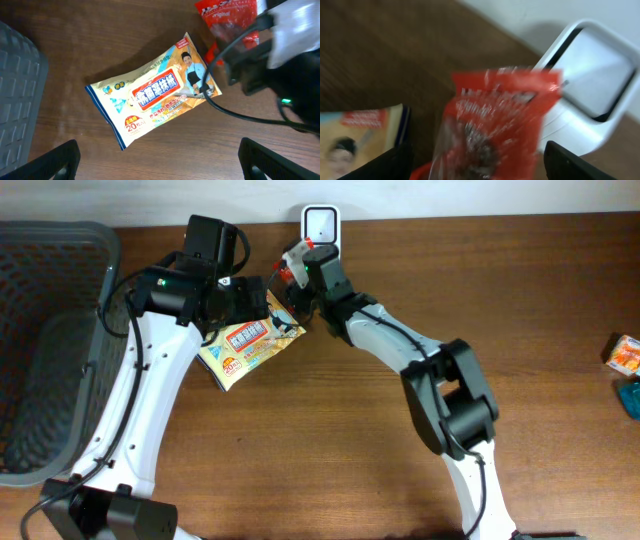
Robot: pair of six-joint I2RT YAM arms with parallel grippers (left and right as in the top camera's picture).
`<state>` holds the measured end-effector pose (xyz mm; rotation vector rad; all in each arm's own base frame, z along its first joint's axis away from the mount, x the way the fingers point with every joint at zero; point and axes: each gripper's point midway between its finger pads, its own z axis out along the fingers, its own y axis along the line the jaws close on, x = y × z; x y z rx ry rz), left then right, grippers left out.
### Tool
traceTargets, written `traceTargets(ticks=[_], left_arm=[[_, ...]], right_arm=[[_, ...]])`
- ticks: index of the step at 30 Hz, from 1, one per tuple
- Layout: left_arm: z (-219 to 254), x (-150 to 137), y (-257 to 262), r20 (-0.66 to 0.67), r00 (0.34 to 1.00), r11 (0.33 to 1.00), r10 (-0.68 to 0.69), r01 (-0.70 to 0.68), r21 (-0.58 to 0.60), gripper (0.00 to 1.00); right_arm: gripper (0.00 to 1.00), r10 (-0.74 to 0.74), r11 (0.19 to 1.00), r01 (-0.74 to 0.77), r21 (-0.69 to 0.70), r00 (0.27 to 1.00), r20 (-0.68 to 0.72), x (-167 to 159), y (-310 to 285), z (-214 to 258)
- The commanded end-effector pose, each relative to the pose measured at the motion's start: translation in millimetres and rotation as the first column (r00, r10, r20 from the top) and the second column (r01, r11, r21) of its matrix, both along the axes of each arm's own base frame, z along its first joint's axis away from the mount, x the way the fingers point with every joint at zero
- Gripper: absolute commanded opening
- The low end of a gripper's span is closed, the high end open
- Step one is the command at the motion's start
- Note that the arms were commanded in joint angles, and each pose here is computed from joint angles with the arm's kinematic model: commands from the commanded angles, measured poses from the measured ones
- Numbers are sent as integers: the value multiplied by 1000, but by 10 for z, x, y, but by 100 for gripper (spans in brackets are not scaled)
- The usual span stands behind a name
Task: Scan the item barcode
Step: 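Hold the red candy bag up to the white scanner with the right gripper, then carry the red candy bag to the right table edge, return right arm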
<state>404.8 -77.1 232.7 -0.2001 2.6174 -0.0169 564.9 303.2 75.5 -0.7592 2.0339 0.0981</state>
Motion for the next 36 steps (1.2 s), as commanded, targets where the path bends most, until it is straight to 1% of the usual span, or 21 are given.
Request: traceTargets(ticks=[1,2,3,4,5,6,9,11,14,15,16,17,18,20,21,24,27,30,32,34,36], left_arm=[[12,14,17,4,1000,1000,20,-20,-3,99],[12,15,18,4,1000,1000,20,-20,-2,99],[12,15,18,4,1000,1000,20,-20,-2,99],[12,15,18,4,1000,1000,20,-20,-2,99],[12,14,17,4,1000,1000,20,-20,-3,99],[12,14,17,4,1000,1000,20,-20,-3,99],[13,15,17,5,1000,1000,20,-20,-3,99],[12,14,17,4,1000,1000,20,-20,-3,99],[12,14,17,4,1000,1000,20,-20,-3,99],[12,14,17,4,1000,1000,20,-20,-3,99],[12,14,17,4,1000,1000,20,-20,-3,99],[12,14,17,4,1000,1000,20,-20,-3,99],[12,15,18,4,1000,1000,20,-20,-2,99],[12,14,17,4,1000,1000,20,-20,-3,99],[12,14,17,4,1000,1000,20,-20,-3,99],[12,14,17,4,1000,1000,20,-20,-3,99],[12,15,18,4,1000,1000,20,-20,-2,99],[12,14,17,4,1000,1000,20,-20,-3,99],[12,14,17,4,1000,1000,20,-20,-3,99],[12,15,18,4,1000,1000,20,-20,-2,99],[12,15,18,4,1000,1000,20,-20,-2,99]], right_arm=[[82,-79,995,77,-69,997,-21,45,-138,-443],[81,-79,994,76,-81,996,-40,28,-150,-577],[75,-80,993,73,-96,995,-63,-3,-164,-712],[49,-86,991,77,-107,992,-89,-41,-187,-792],[30,-110,991,100,-89,988,-111,-58,-200,-815],[6,-113,991,104,-85,987,-114,-65,-199,-777],[4,-102,994,98,-58,992,-76,-50,-124,-493],[4,-83,996,83,17,996,30,-22,15,217],[4,-92,991,74,114,982,166,6,31,1049],[4,-144,982,107,158,957,251,76,-41,1379],[4,-253,960,194,200,906,338,202,-236,1637],[4,-291,949,219,226,882,371,262,-337,1742],[4,-291,947,207,245,875,387,345,-424,1768],[4,-228,958,141,250,904,362,490,-549,1580],[4,-189,962,106,252,922,337,595,-653,1371],[4,-140,965,64,253,945,296,686,-689,988],[4,-136,966,64,250,949,285,702,-673,853],[4,-184,940,72,334,931,317,742,-684,1042],[4,-280,902,124,414,898,340,784,-836,1332],[4,-432,851,247,463,832,349,844,-1332,1687],[4,-534,813,373,447,785,315,835,-1958,1897]])
